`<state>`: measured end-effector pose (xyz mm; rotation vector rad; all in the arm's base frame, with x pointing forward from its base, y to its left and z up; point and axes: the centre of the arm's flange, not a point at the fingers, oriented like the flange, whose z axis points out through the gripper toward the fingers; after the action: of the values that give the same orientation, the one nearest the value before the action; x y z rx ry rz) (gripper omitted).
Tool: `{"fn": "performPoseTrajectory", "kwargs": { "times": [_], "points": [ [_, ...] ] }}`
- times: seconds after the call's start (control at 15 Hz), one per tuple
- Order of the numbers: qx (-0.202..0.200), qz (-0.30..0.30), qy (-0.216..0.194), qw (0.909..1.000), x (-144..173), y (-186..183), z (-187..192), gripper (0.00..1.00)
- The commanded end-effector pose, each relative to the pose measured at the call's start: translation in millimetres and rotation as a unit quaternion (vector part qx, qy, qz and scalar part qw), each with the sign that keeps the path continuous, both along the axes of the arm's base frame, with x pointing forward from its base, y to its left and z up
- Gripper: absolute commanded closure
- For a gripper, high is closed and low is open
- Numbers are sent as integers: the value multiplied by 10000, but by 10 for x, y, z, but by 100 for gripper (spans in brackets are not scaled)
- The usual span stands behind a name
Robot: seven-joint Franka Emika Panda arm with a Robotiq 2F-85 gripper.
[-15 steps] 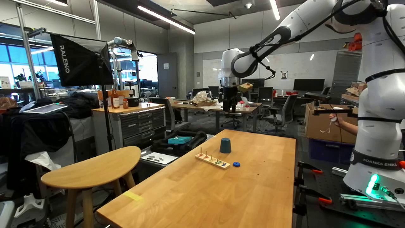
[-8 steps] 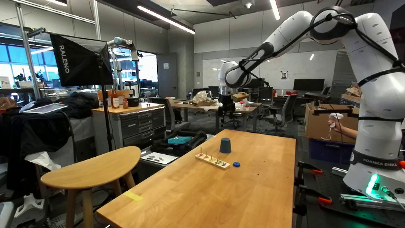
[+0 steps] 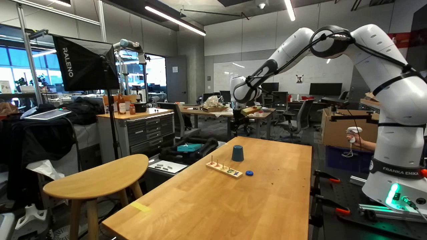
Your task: Pick up the blue object from the wooden holder and put it on the table
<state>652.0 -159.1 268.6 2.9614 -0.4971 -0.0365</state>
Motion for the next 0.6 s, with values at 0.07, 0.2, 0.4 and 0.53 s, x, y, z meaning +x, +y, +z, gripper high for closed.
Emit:
{"fn": "performPoseTrajectory", "kwargs": {
  "times": [0.07, 0.2, 0.4, 0.53],
  "points": [
    [-19, -202, 332, 9992, 58, -53, -263, 0],
    [14, -106, 263, 9996, -56, -32, -284, 0],
    [19, -116, 301, 9995, -62, -30, -303, 0],
    [18, -119, 299, 9995, -60, -30, -300, 0]
  ]
}}
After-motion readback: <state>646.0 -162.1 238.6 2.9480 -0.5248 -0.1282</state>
